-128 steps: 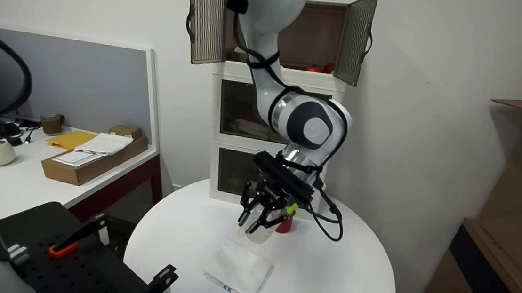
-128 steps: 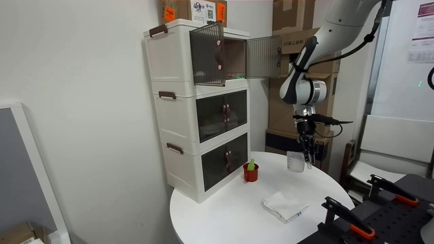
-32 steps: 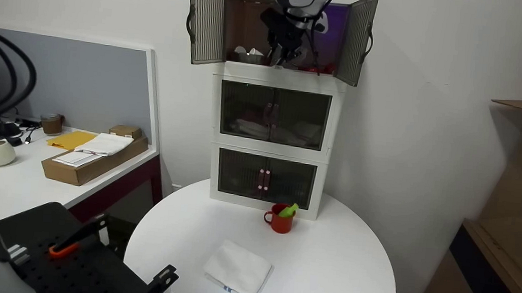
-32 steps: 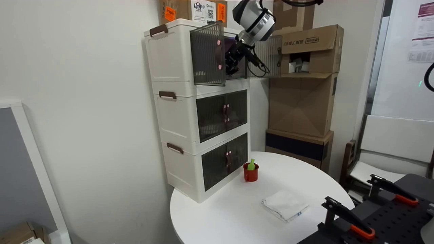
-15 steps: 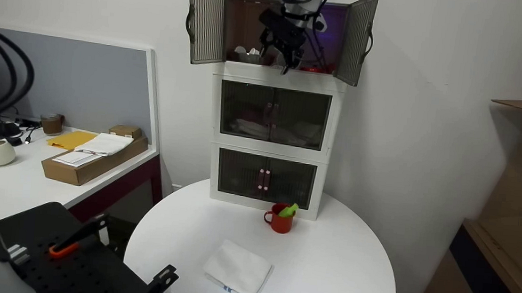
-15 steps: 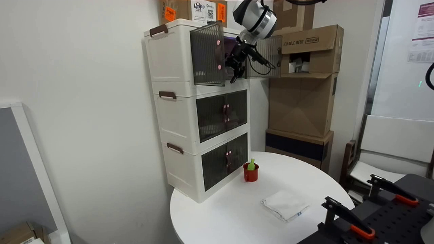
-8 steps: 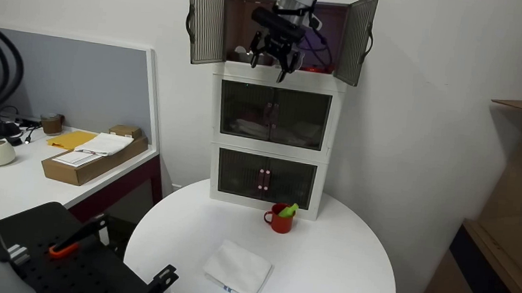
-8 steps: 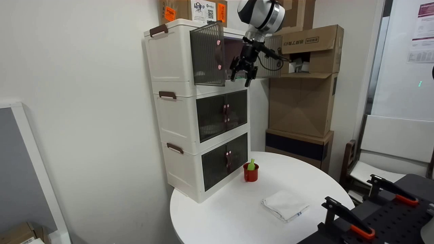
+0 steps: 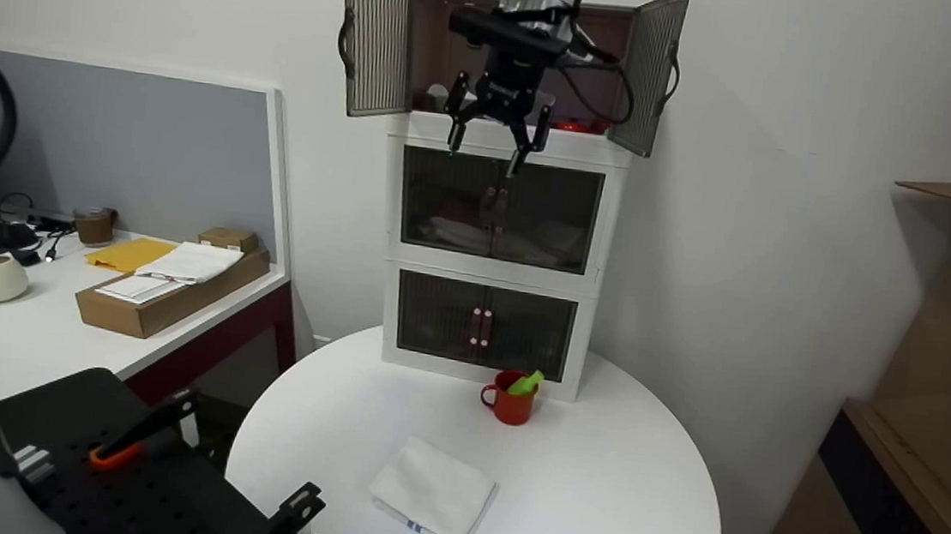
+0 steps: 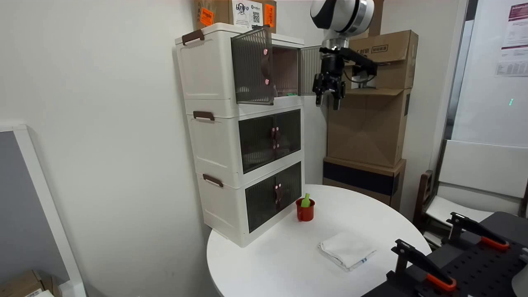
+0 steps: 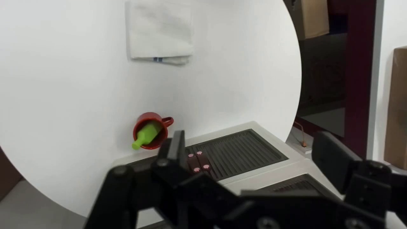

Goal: Place the measuring cup on the top shelf

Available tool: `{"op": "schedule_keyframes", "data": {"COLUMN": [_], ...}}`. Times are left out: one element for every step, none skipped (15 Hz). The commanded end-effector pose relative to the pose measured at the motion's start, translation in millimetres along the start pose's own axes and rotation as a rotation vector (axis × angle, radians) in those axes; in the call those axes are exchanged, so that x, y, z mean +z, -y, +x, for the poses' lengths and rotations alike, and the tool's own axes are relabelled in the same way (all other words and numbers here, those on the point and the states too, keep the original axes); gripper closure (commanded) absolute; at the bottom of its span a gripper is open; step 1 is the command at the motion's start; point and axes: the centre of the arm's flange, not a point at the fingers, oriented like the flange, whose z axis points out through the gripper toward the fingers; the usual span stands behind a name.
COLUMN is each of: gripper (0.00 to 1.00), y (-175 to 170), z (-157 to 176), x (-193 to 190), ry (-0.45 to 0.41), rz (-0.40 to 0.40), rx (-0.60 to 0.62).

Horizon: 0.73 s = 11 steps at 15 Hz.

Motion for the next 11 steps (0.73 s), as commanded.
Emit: {"op": "schedule_keyframes", "data": {"gripper": [0.00,0.00,0.00,0.00,0.00,0.00,0.00,0.00,0.00,0.00,0.00], "y": [2,2,1,2,2,-8,-6,-5,-4,-3,-2], "z": [-61,-68,-74,-83,-89,-56,-65,-71,-74,-76,-77], "x": [18,21,24,29,31,27,31,33,33,32,31], "ry": [-0.152,-0.181,-0.207,-0.224,-0.230,-0.187,-0.196,-0.201,-0.204,-0.206,-0.207], "rz": [-0.037,-0.052,-0.065,-0.080,-0.095,-0.076,-0.082,-0.084,-0.086,-0.086,-0.086], "rx": [0.044,0.049,0.056,0.059,0.059,0.053,0.055,0.056,0.056,0.056,0.056]}}
